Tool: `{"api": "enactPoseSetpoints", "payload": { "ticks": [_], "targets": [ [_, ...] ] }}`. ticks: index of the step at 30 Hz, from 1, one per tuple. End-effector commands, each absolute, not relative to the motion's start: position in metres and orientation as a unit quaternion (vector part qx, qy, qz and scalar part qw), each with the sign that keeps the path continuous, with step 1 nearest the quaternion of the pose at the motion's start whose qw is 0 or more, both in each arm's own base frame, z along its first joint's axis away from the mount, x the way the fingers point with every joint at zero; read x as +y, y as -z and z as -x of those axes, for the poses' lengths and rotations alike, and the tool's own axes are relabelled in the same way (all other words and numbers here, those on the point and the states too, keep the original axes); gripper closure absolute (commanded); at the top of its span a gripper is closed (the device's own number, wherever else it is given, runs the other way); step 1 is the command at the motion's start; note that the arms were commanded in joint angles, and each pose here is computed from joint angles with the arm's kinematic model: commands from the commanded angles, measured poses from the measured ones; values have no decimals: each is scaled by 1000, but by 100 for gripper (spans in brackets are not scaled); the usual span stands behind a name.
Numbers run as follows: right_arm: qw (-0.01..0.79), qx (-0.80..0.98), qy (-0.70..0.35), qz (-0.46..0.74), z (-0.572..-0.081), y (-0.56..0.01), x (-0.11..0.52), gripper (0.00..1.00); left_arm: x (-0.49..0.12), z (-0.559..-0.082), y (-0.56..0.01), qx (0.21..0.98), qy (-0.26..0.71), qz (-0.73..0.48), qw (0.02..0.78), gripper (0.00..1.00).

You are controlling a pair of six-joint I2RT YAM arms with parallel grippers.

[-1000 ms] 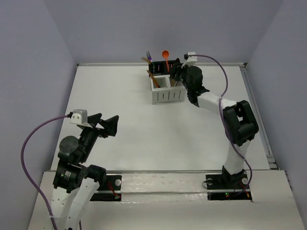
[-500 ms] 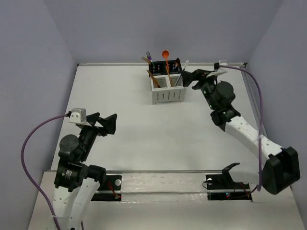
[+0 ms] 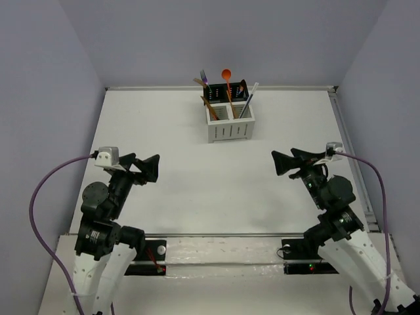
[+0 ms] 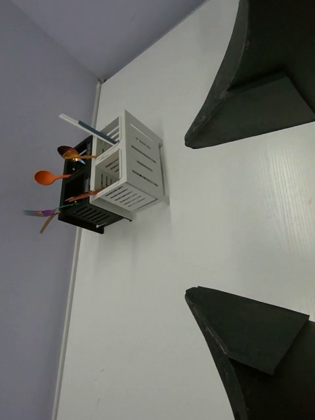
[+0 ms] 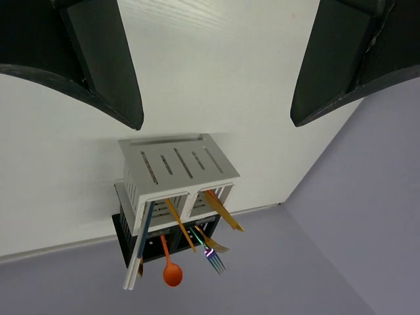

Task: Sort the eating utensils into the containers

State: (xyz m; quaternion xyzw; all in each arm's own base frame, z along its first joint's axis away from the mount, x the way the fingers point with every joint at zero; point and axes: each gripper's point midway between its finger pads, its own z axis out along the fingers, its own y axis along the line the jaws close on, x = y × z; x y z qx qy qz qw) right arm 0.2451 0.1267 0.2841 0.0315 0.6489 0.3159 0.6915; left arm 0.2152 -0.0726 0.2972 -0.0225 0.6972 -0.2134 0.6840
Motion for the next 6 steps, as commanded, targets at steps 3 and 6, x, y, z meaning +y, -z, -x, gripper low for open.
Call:
{"api": "enactPoseSetpoints", "payload": {
  "ticks": [3,6],
  "targets": [
    [675,672,-300,-39,-232,-272,117,0,-66,-215,-325,673,202,23,711,1],
    [673,676,-298,-38,-232,-273,117,0,-70,-216,-327,670,211,16,711,1]
  ]
}}
